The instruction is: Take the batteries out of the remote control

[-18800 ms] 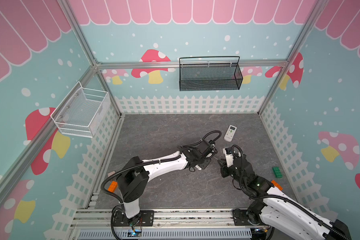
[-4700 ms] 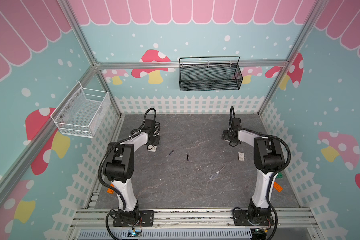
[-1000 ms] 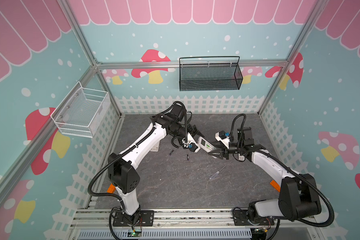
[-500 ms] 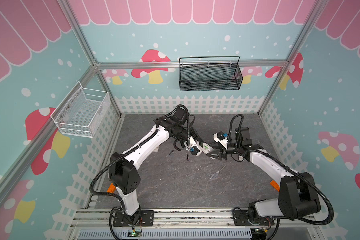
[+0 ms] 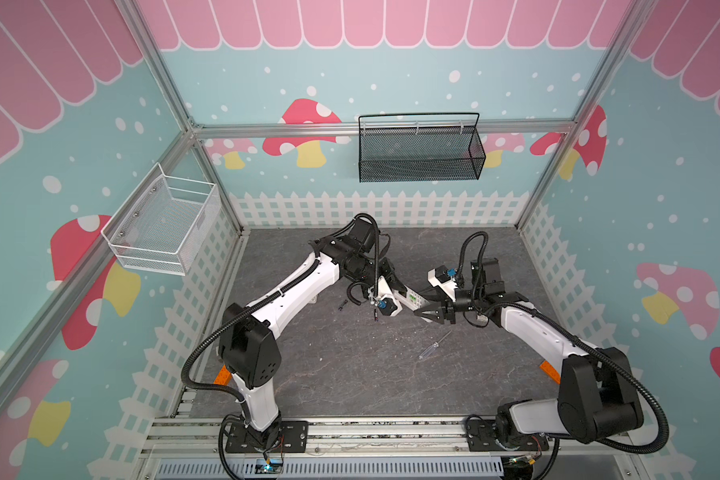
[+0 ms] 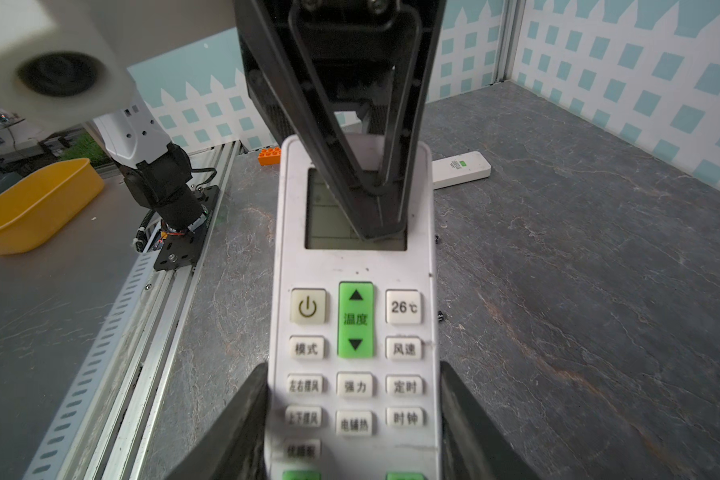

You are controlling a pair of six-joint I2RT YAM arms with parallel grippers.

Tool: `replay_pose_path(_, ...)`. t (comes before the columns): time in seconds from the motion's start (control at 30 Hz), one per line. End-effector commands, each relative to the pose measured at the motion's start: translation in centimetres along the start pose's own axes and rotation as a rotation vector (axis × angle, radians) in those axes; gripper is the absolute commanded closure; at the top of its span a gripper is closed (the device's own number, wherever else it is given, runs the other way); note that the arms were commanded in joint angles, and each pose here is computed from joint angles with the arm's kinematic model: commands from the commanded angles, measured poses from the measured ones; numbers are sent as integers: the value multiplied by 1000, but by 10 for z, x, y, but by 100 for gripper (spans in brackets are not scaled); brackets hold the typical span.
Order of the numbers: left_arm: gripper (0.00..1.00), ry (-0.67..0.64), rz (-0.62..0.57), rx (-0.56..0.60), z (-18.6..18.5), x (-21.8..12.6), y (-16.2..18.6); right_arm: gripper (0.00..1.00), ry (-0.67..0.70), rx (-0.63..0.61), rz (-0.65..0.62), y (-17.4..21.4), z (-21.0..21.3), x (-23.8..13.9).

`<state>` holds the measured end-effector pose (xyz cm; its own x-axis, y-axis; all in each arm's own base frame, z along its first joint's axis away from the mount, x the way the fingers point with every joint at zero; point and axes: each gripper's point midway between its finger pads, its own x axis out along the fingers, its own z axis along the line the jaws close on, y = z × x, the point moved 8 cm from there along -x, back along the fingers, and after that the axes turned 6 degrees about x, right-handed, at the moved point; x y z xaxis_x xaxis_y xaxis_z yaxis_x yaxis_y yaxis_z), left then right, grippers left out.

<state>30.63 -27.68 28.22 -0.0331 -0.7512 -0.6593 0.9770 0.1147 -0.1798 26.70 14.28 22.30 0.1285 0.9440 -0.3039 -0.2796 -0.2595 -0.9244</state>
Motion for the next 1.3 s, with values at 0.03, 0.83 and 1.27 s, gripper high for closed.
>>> replay_pose_path(0.03,100,12,69,39,-4,-10,8,38,129,-190,-28,-14,13,-15)
replay_pose_path(0.83,100,-279,5,-2036,-49,1,41,34,524,361,-303,23,7,-44)
replay_pose_path(1.27,100,-221,-355,-2198,-51,37,36,37,445,616,-296,65,-11,-22)
